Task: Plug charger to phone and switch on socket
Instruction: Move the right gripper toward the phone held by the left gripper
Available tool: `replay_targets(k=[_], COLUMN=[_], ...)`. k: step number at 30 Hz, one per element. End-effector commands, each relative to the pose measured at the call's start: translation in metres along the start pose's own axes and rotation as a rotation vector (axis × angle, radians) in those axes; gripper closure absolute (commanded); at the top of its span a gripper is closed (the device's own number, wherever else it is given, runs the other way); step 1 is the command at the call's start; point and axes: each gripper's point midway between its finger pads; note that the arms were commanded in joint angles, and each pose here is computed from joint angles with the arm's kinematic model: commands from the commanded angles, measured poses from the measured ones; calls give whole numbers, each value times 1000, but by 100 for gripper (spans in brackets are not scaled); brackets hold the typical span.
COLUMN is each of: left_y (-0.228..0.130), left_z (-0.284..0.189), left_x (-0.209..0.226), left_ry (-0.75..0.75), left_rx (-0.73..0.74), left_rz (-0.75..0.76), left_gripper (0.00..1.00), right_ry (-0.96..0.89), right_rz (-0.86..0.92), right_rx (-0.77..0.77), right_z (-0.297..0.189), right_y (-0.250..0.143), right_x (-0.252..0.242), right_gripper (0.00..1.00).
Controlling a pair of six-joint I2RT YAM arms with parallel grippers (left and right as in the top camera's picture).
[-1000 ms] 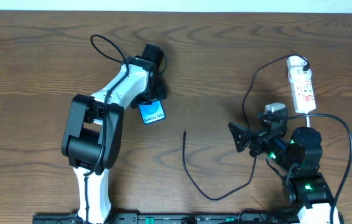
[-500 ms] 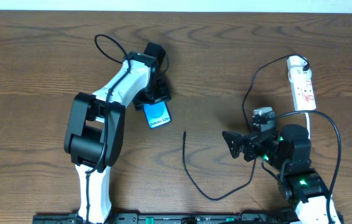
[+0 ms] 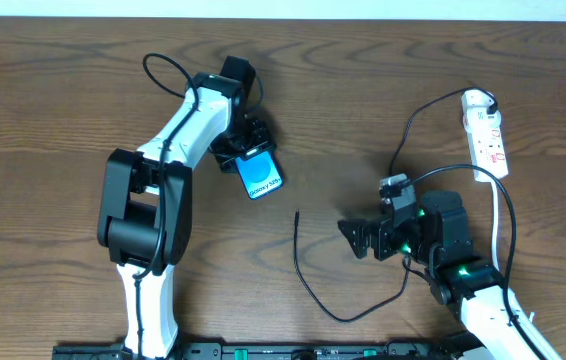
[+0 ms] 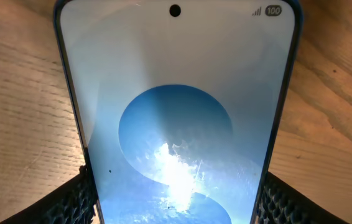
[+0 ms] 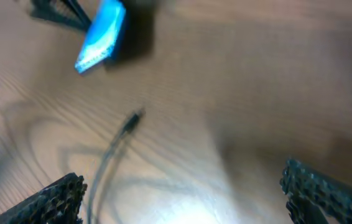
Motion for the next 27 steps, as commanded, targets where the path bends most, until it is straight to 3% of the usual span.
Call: replay_targets(k=[1,11,27], left_y=[1,3,21], left_z=[-6,-8,-20], left_x=[-9,-15,-17], left_ry=[-28,-54,-166], left_rx=[9,9,73], left_rz=[-55,-130,-212], left_gripper=[45,45,45], right_ry=[86,55,50], right_rz=[-28,-128,105], right_rx=[-73,-5,-21], right_z=[4,62,146], right_y=[25,50,70], right_x=[24,49,46], right_gripper=[1,5,12])
Point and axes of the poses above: each gripper's point midway between its finger pads, its own z axis out along the fingers, its own x axis along the line the jaws close on, y = z × x, and after that the axes turned 13 degrees about -z, right-handed
